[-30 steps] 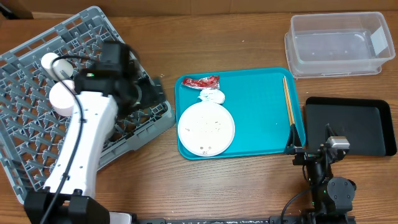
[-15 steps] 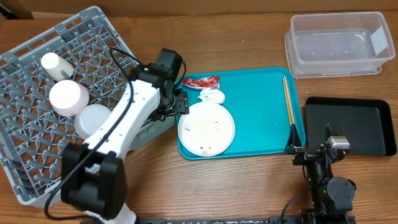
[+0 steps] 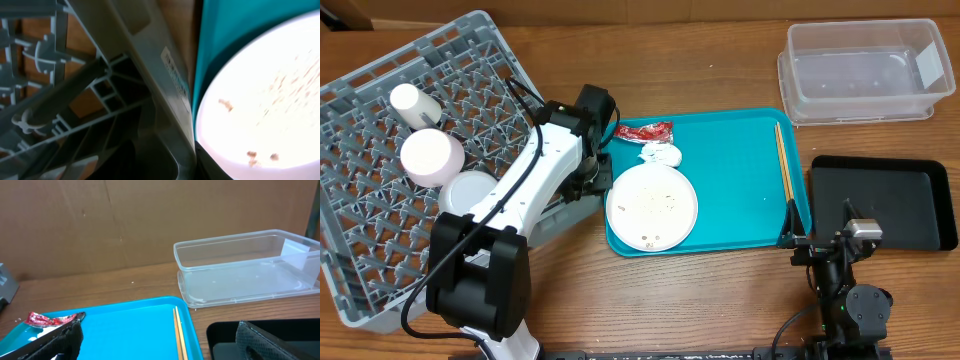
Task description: Sort waste into correct bins and load items into the dishwasher
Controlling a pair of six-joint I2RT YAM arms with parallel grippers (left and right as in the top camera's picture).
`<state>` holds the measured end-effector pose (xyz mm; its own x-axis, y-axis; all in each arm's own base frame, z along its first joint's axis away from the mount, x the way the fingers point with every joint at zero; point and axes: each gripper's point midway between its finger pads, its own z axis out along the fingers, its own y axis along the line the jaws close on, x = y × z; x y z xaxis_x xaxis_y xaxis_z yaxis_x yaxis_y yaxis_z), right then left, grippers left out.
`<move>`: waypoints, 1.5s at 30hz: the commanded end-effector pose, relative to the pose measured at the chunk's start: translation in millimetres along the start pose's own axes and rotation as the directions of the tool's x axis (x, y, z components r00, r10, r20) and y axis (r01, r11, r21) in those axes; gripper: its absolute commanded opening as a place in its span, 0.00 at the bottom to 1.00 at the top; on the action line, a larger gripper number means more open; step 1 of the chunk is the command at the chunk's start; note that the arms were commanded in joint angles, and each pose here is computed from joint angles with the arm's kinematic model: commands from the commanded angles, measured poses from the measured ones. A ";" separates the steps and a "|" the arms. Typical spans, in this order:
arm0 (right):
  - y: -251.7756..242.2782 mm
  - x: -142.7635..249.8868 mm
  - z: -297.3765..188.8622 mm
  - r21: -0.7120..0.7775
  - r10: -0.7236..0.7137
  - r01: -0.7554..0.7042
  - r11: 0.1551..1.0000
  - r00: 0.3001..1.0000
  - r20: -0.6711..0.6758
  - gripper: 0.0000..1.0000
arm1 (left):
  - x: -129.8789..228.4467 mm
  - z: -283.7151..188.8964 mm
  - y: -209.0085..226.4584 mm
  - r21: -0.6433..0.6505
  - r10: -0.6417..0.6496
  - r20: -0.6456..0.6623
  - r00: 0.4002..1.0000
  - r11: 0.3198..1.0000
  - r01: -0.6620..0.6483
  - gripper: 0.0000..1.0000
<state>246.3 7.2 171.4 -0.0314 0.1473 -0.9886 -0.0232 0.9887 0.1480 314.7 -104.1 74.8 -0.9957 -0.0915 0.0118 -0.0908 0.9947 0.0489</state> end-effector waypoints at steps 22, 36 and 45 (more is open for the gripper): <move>-0.6 1.5 0.2 0.000 0.004 -0.004 1.000 1.000 0.005 1.00 | 85.3 -32.9 95.5 -0.548 -0.302 -0.182 0.936 0.821 0.158 0.74; -0.6 1.5 0.2 0.000 0.004 -0.004 1.000 1.000 0.005 1.00 | -15.9 -79.4 20.0 -0.087 -0.242 0.071 0.968 0.965 0.247 0.99; -0.6 1.5 0.2 0.000 0.004 -0.004 1.000 1.000 0.005 1.00 | -117.8 -95.6 58.2 0.092 -0.512 0.379 0.771 0.850 0.519 0.81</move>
<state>246.3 7.2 171.4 -0.0314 0.1469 -0.9887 -0.0232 0.9888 0.1476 407.8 -70.1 170.6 -0.8197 -0.4649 -0.3346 -0.4831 0.8750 -0.0321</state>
